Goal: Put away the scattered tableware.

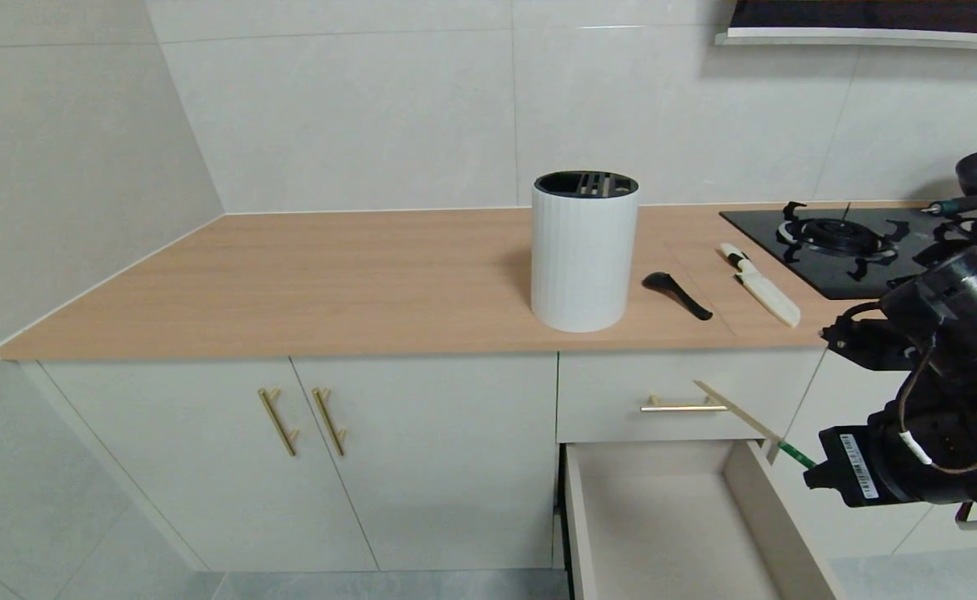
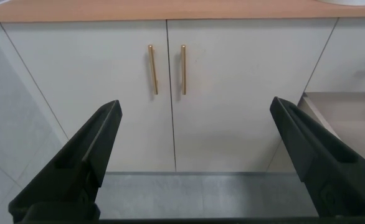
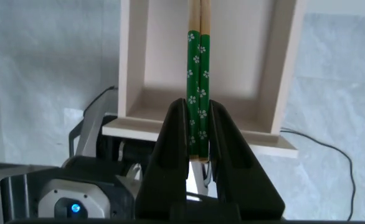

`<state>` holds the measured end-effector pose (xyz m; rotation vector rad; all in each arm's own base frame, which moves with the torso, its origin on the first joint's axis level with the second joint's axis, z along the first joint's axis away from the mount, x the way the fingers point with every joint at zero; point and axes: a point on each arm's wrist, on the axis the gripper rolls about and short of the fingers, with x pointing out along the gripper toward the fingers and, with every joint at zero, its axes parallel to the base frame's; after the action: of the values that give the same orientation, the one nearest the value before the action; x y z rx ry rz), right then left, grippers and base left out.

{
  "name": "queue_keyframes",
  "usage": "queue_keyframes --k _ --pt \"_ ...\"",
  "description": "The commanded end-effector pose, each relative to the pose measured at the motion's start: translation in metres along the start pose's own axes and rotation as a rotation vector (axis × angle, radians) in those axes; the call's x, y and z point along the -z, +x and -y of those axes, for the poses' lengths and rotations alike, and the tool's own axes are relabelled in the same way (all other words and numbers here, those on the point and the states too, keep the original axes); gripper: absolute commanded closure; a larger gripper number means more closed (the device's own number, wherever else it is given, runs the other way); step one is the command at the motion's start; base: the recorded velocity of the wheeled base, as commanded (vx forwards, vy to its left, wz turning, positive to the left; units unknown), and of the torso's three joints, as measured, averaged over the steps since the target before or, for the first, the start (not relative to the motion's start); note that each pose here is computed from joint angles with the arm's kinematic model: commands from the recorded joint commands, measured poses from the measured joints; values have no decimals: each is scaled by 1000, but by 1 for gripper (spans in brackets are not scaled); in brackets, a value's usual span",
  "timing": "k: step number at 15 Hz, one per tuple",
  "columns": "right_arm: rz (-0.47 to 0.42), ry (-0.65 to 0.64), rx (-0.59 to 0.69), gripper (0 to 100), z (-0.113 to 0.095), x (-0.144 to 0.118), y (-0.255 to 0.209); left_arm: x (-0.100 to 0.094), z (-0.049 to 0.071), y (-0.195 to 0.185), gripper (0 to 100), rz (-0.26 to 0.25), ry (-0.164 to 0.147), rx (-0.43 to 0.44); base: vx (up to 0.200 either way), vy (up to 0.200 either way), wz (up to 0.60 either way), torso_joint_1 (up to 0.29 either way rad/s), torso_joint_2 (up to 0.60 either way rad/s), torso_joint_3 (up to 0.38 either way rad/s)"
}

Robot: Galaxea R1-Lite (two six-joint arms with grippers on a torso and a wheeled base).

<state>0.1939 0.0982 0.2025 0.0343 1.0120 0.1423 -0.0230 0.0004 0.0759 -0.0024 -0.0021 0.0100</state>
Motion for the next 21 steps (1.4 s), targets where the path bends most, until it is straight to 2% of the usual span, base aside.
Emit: queue_keyframes --k 1,5,14,21 --pt "-22 -16 -5 100 -6 1 5 0 0 0 0 -1 -1 -1 0 0 0 0 0 0" --pt "-68 -41 -12 100 -20 6 16 0 0 0 0 -1 -1 -1 0 0 0 -83 239 150" --pt "-142 -71 9 100 -29 10 37 0 0 0 0 -1 -1 -2 0 0 0 -141 464 314" --pt "-171 -76 22 100 -30 10 46 0 0 0 0 -1 -1 -2 0 0 0 -62 413 348"
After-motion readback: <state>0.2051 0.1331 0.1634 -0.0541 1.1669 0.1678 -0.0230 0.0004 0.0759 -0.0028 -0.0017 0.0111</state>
